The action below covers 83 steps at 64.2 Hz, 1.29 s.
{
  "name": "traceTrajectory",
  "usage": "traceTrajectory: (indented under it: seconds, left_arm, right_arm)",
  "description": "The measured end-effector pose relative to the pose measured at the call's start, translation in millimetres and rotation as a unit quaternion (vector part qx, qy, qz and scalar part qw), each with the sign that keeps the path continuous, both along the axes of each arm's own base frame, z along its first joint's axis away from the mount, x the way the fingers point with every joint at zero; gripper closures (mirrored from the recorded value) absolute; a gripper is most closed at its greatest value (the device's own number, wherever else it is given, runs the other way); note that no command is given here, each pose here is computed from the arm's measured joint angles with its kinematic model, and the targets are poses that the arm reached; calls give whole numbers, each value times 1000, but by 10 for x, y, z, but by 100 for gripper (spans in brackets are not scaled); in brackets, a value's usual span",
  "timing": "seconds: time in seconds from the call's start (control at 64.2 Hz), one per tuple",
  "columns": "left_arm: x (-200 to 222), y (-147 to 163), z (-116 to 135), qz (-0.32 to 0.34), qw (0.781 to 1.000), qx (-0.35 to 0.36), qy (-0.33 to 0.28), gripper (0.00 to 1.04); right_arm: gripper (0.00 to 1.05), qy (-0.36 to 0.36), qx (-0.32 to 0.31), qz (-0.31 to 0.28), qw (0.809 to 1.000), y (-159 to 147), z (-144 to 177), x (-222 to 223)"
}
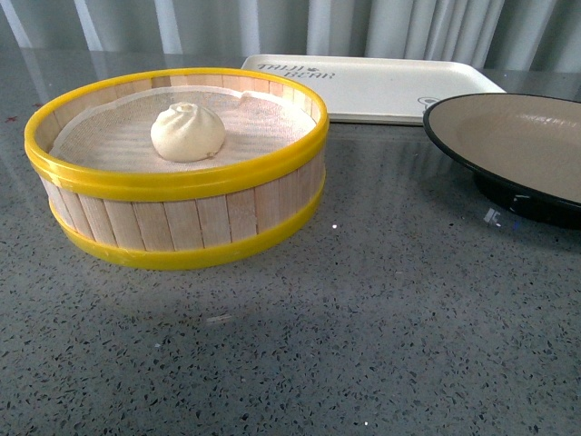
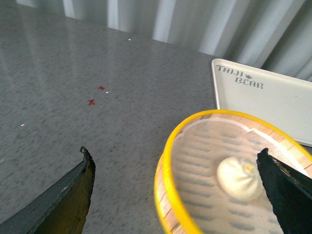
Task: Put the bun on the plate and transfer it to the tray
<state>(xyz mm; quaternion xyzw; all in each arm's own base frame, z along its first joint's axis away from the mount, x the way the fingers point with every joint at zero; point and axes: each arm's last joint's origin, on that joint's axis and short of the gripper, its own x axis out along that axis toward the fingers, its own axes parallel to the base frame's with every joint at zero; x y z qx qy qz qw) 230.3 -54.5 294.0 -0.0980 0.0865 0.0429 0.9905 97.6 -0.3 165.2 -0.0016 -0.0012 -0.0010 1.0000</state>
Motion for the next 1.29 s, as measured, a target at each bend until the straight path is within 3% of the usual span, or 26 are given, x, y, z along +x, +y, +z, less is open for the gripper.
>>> traceTrajectory:
  seconds: [0.218, 0.545, 0.903, 1.293]
  left_arm:
    - [464, -411, 121, -60, 997, 23, 40, 7]
    - [803, -906, -119, -119, 984, 70, 116, 7]
    - [991, -982, -268, -89, 977, 128, 144, 7]
    - [1111, -977, -456, -78, 967, 142, 194, 7]
  right_arm:
    - [9, 0, 0, 0, 1000, 0, 0, 0]
    - [9, 0, 0, 0, 1000, 0, 0, 0]
    - [9, 0, 0, 0, 1000, 0, 0, 0]
    - [9, 0, 0, 0, 1000, 0, 0, 0]
